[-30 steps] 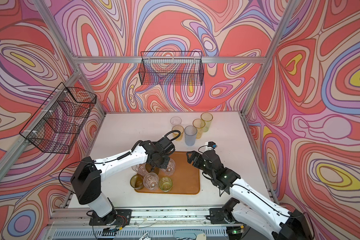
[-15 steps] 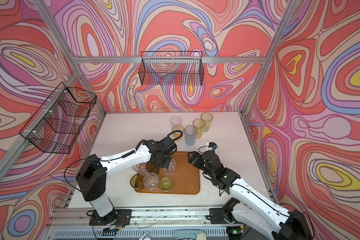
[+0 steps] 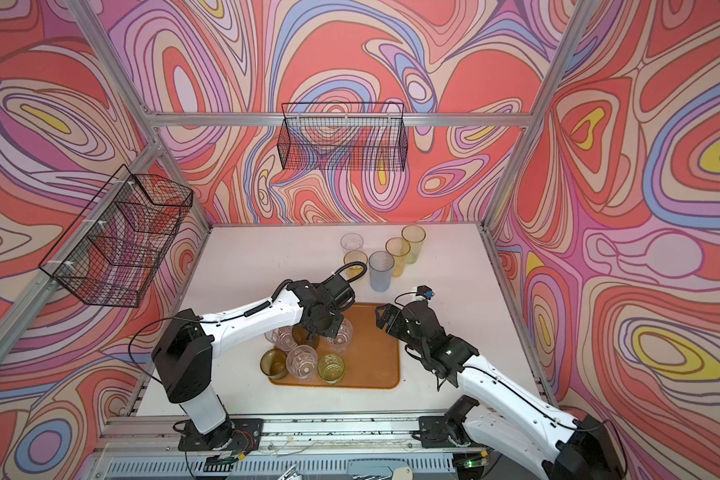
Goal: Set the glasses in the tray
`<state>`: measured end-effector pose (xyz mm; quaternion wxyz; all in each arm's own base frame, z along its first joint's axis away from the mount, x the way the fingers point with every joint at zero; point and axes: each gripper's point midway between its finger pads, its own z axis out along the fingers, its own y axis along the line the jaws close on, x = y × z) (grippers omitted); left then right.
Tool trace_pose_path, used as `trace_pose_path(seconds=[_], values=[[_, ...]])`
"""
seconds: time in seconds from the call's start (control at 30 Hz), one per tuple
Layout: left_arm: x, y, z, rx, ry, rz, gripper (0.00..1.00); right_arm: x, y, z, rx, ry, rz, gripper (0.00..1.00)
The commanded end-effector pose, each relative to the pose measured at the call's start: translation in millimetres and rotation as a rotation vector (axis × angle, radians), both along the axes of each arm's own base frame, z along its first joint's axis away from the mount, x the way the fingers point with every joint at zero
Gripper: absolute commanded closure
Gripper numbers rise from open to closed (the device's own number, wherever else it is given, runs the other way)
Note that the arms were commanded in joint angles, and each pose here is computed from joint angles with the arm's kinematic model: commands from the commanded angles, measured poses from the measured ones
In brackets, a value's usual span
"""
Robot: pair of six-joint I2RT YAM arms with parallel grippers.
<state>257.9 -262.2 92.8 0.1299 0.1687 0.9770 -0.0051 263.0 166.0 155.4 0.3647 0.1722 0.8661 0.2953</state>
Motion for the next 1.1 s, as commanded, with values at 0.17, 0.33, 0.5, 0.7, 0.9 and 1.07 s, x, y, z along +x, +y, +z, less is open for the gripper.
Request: trace_pose_path(seconds=[0.17, 0.33, 0.5, 0.7, 0.9, 1.07], values=[[2, -2, 16, 0.009, -0.032, -0.001, 0.82, 1, -2, 1, -0.011, 0.001, -0.006, 0.02], [2, -3, 20, 0.005, -0.040, -0.003, 0.77, 0, -3, 1, -0.013, 0.002, -0.005, 0.02], [4, -4, 26, 0.002, -0.055, 0.003, 0.74, -1, -3, 0, -0.011, 0.006, -0.003, 0.02], [11, -1, 43, 0.000, -0.108, 0.015, 0.64, -3, -2, -2, -0.019, 0.021, 0.005, 0.02], [19, 3, 64, -0.002, -0.183, 0.013, 0.36, -4, 1, -6, -0.053, 0.058, 0.033, 0.02], [30, 8, 81, 0.020, -0.261, 0.013, 0.04, -4, 7, -3, -0.066, 0.078, 0.073, 0.01]])
